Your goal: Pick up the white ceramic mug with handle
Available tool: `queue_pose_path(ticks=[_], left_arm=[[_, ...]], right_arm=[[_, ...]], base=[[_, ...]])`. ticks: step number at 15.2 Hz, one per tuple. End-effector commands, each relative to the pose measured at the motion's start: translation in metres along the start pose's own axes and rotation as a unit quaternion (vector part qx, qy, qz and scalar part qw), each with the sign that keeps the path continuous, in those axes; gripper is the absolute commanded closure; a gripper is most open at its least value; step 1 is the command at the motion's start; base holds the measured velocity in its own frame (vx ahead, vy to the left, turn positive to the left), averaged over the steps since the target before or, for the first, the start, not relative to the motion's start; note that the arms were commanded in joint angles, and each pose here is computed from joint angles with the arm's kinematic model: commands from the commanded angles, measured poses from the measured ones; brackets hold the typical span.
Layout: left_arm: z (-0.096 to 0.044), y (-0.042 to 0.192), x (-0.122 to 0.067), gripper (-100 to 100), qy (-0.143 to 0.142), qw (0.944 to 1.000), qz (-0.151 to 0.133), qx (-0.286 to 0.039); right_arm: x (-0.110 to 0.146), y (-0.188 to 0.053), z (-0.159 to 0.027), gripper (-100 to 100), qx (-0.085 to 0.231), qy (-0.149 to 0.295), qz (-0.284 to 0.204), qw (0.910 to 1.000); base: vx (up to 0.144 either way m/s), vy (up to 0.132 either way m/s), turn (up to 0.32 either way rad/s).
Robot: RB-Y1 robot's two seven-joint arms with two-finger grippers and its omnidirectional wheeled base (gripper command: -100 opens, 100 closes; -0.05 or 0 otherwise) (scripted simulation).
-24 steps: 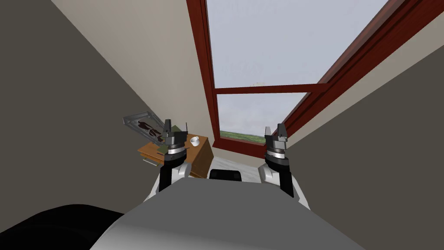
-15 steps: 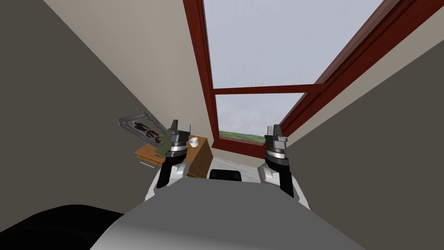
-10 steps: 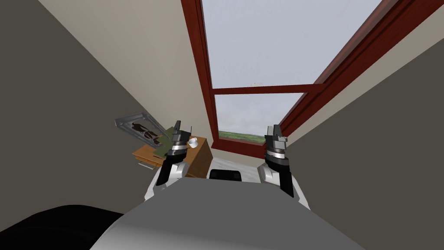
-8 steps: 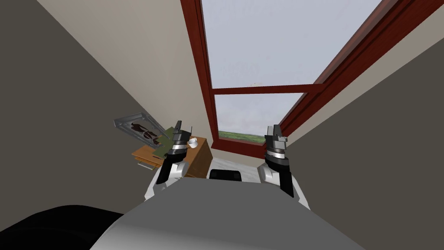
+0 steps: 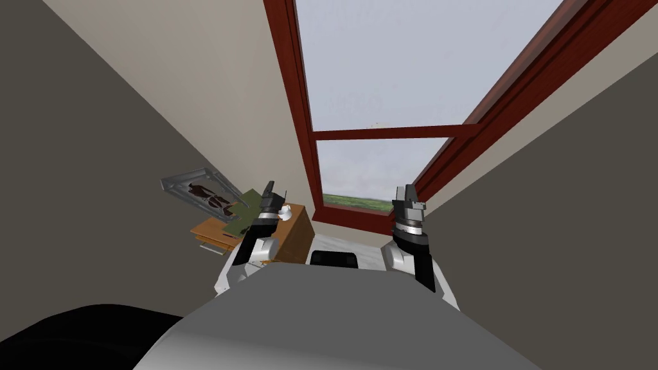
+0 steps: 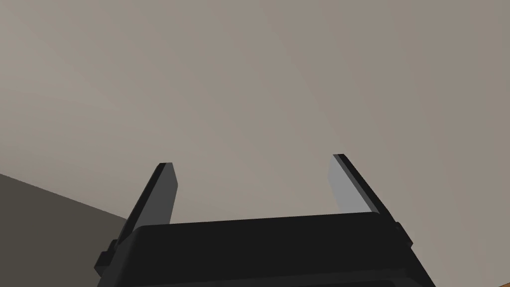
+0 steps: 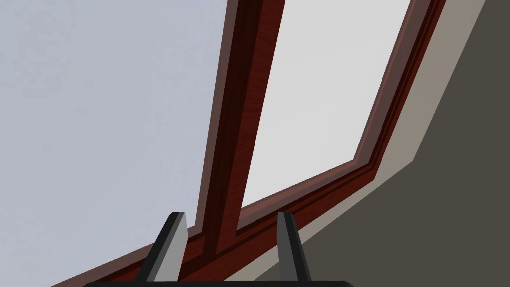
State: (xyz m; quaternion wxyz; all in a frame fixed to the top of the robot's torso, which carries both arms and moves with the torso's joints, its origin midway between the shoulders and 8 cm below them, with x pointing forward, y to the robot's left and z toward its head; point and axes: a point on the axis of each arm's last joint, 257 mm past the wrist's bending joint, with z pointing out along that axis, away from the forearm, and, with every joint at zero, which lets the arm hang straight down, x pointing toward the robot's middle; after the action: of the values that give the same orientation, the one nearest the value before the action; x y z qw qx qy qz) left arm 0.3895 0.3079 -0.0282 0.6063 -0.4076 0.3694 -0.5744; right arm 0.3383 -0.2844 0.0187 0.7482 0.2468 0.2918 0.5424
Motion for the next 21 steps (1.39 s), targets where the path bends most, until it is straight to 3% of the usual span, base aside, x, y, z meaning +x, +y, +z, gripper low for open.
queue_pose_path(ticks=[1,7,14,21], left_arm=[[0.001,0.013,-0.008,-100,-0.005,0.9997,-0.001,-0.025],[0.001,0.039,-0.017,-100,-0.015,0.9971,-0.002,-0.075],[-0.003,0.075,-0.033,-100,-0.032,0.9892,-0.006,-0.143],[-0.012,0.109,-0.050,-100,-0.052,0.9765,-0.011,-0.209]], right_arm=[[0.000,0.000,0.000,0,0.000,0.000,0.000,1.0000],[0.000,0.000,0.000,0,0.000,0.000,0.000,1.0000],[0.000,0.000,0.000,0,0.000,0.000,0.000,1.0000],[0.000,0.000,0.000,0,0.000,0.000,0.000,1.0000]], base=[[0.021,0.002,-0.035],[0.017,0.004,-0.024],[0.017,0.005,-0.026],[0.017,0.006,-0.028]])
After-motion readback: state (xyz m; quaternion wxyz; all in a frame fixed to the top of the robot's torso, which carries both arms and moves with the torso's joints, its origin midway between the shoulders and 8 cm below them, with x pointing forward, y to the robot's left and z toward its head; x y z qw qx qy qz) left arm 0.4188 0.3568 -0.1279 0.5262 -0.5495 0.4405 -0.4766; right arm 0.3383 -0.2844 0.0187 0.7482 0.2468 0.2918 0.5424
